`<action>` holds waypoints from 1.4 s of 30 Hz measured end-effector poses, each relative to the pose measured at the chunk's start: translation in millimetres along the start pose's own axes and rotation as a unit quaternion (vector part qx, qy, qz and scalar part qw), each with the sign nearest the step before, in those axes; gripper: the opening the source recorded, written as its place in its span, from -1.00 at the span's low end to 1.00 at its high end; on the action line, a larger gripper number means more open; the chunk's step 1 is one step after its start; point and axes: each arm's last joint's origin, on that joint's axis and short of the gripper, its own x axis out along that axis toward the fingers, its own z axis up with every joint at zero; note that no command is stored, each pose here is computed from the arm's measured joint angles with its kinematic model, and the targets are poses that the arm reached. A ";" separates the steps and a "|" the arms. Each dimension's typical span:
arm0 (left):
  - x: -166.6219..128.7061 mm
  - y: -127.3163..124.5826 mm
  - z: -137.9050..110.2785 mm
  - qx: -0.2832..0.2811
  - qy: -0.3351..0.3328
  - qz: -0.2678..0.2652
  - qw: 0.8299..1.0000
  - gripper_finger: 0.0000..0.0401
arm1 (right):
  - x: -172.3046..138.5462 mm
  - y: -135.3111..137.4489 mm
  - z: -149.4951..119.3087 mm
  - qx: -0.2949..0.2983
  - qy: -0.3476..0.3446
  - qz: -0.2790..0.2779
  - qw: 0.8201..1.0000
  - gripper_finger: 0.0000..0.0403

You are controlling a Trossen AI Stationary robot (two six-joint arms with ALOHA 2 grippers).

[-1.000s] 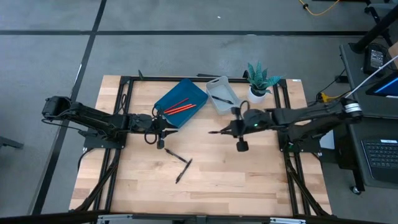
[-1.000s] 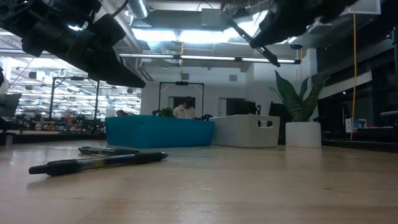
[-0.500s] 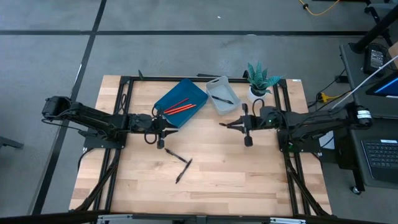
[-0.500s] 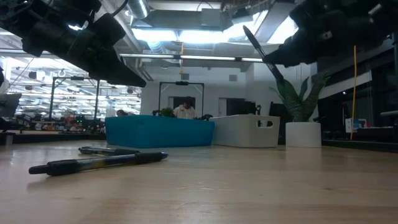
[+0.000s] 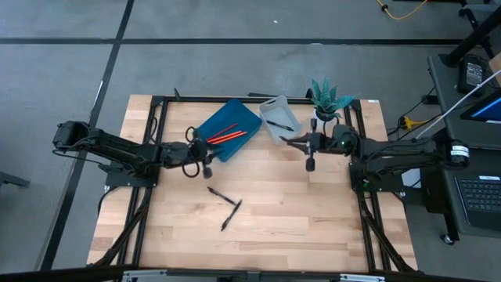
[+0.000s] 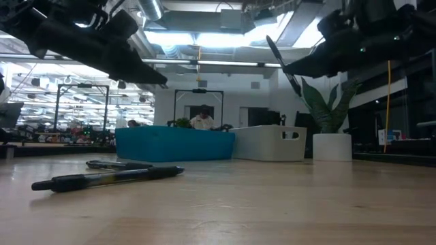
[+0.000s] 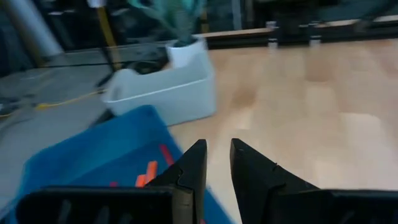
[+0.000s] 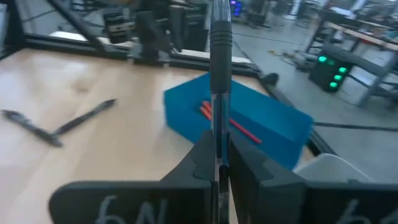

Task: Sort pens & pencils
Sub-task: Put the black pen into the gray bin

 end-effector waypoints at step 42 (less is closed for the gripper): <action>7.0 20.8 -2.9 0.000 0.013 0.033 0.999 -0.67 | 76.6 -120.2 -17.8 0.140 0.279 -0.089 0.946 -0.88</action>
